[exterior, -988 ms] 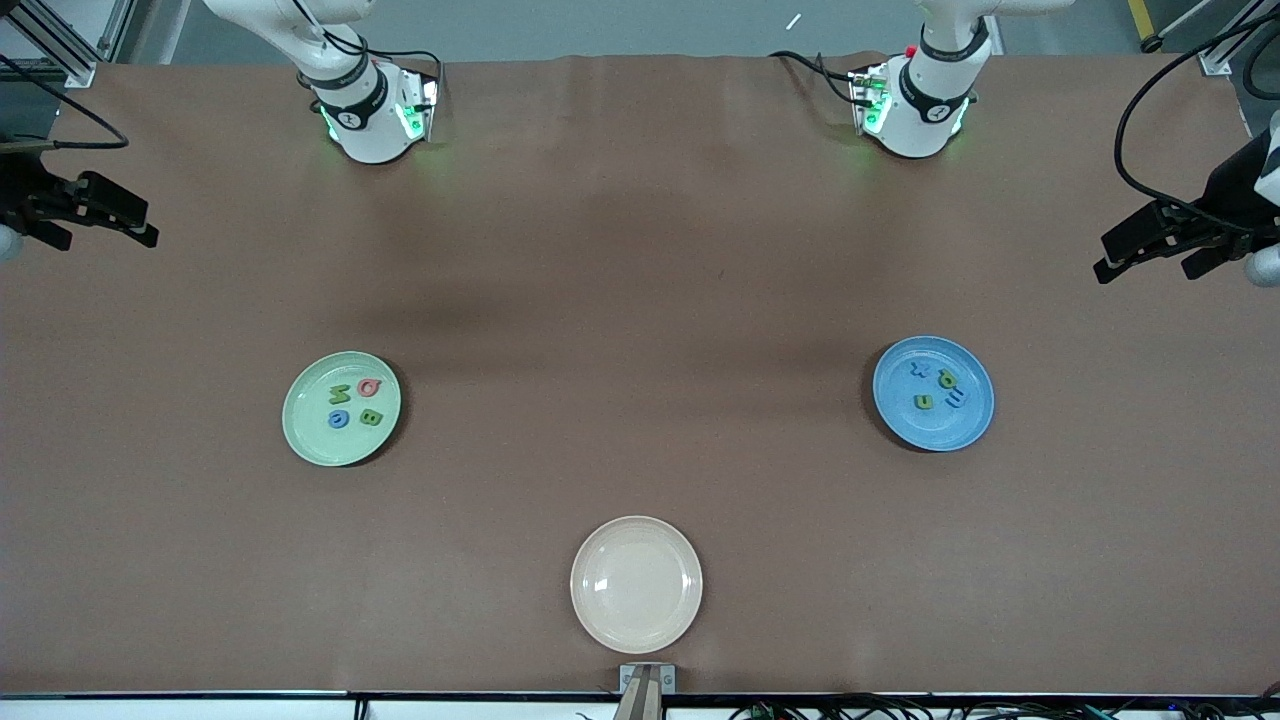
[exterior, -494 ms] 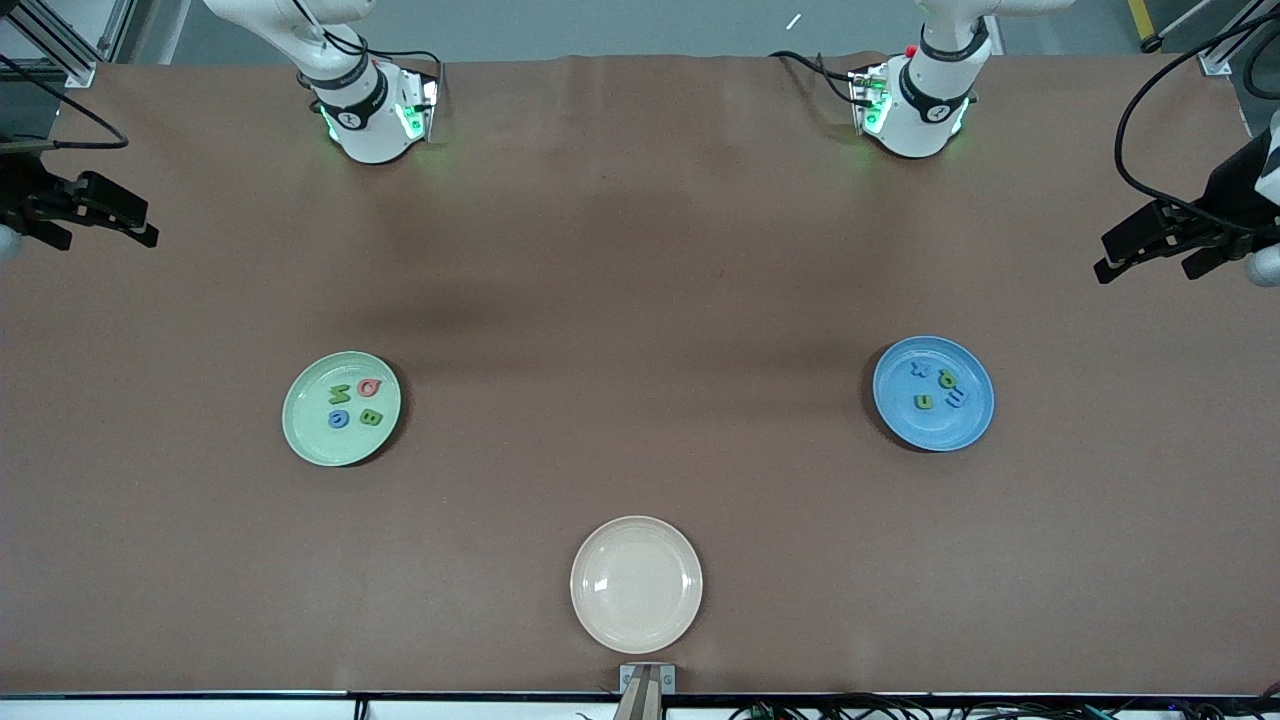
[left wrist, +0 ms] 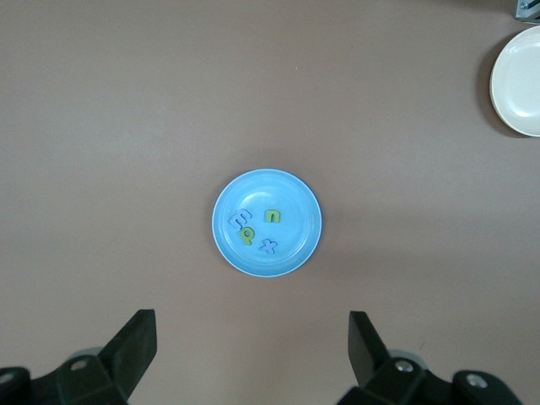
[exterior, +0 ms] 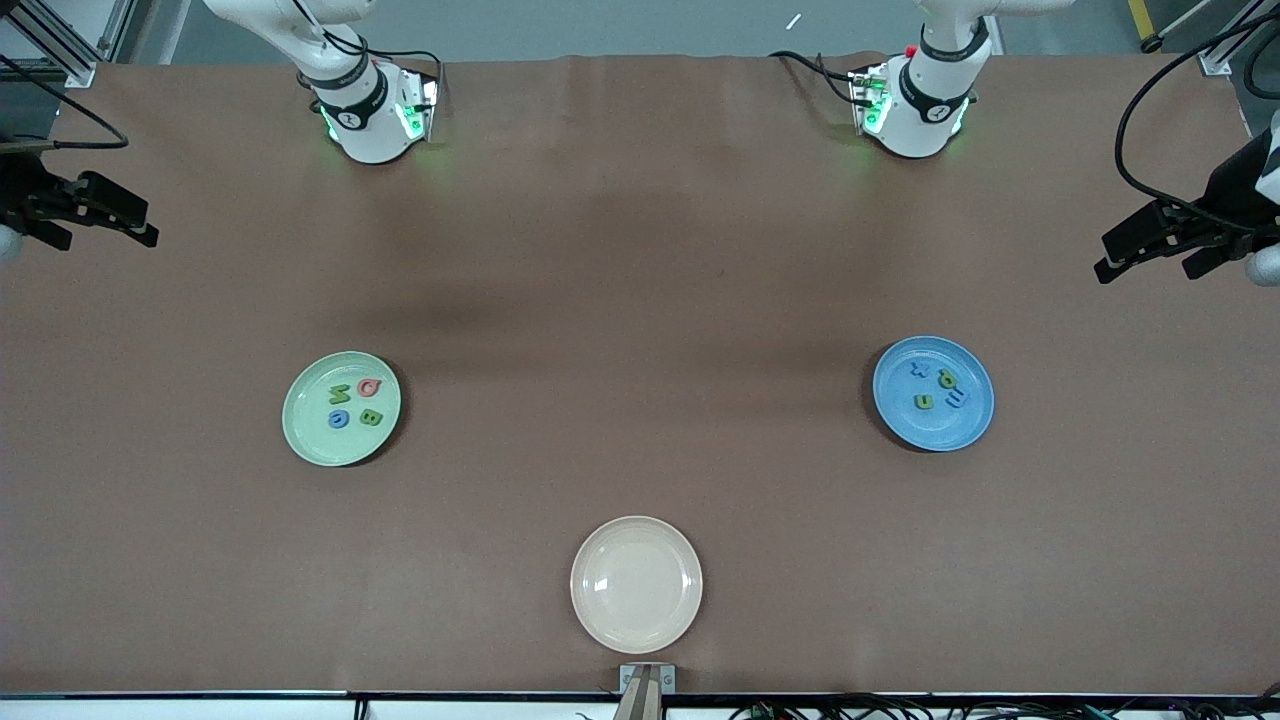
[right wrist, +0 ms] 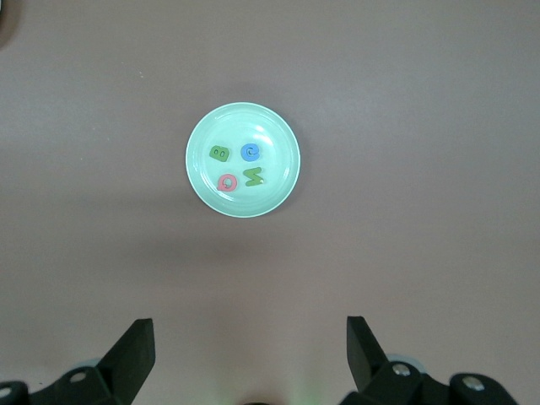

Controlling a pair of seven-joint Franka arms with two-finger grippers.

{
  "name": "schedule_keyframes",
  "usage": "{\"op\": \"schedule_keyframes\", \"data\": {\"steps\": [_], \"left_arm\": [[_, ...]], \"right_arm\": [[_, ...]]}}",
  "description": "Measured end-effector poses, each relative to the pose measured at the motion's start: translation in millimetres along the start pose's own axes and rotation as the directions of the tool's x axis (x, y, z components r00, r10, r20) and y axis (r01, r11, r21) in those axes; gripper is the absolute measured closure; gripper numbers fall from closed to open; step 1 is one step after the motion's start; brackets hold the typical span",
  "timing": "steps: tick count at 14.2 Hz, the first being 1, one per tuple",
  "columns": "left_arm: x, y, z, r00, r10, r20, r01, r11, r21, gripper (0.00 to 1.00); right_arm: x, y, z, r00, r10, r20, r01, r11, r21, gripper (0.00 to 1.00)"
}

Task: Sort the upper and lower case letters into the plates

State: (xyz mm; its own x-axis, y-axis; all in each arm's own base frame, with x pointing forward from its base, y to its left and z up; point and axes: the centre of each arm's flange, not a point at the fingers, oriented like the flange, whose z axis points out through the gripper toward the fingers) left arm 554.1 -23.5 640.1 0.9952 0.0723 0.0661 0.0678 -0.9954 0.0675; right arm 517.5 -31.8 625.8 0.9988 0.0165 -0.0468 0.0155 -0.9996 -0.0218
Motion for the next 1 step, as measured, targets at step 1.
{"op": "schedule_keyframes", "data": {"steps": [1], "left_arm": [[0.0,-0.1,0.0,1.000,0.000,0.000,0.000,1.000,0.000,0.00]], "right_arm": [[0.0,0.0,0.0,1.000,0.000,0.000,0.000,1.000,0.000,0.00]]}}
